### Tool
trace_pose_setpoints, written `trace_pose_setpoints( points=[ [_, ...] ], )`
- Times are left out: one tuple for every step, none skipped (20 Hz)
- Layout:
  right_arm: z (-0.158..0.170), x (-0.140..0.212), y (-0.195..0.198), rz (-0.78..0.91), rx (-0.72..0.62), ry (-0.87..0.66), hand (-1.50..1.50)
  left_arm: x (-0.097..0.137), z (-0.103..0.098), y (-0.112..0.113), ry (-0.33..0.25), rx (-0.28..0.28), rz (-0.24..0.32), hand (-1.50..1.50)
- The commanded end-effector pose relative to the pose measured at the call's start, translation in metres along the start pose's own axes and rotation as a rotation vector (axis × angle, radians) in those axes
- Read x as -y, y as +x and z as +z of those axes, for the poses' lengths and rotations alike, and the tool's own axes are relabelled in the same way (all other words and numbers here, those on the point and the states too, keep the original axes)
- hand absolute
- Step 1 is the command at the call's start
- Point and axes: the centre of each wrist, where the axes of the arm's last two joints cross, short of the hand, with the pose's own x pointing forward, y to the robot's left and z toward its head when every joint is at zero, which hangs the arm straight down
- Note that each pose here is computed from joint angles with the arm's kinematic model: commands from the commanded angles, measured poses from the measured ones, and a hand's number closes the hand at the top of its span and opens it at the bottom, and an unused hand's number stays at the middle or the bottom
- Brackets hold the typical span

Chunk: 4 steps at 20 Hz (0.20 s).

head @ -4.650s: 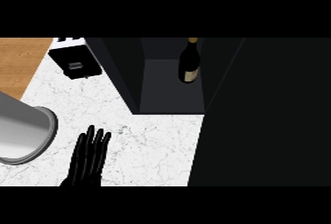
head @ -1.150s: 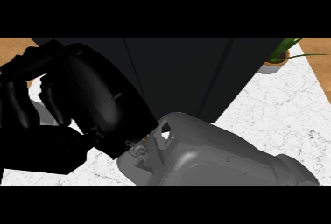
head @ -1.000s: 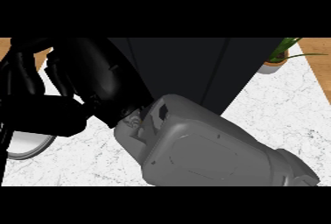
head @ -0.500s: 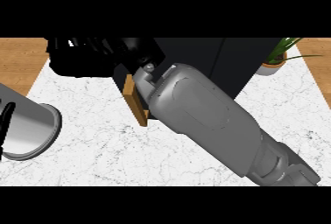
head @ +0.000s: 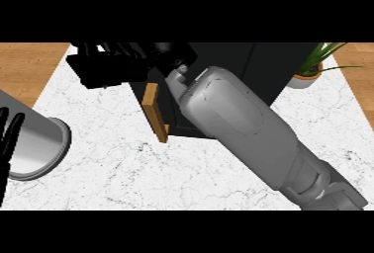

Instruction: Pick up the wine, place it into the cabinet and close the cabinet

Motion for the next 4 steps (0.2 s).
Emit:
trace_pose_setpoints(
  points=[
    [-0.003,0.056,-0.034,0.075,-0.121,-0.17,1.5,0.003,-0.008,-0.003,0.0,0.018,-0.006,-1.5],
    [0.0,0.048,-0.04,0.08,-0.122,-0.161,1.5,-0.004,-0.001,0.0,-0.004,0.006,-0.013,-1.5],
    [-0.004,0.049,-0.032,0.071,-0.122,-0.163,1.5,0.006,-0.008,-0.004,-0.013,-0.002,0.011,-1.5],
    [0.003,0.051,-0.043,0.081,-0.113,-0.171,1.5,0.005,-0.001,-0.001,0.01,-0.009,0.011,-1.5]
  ],
)
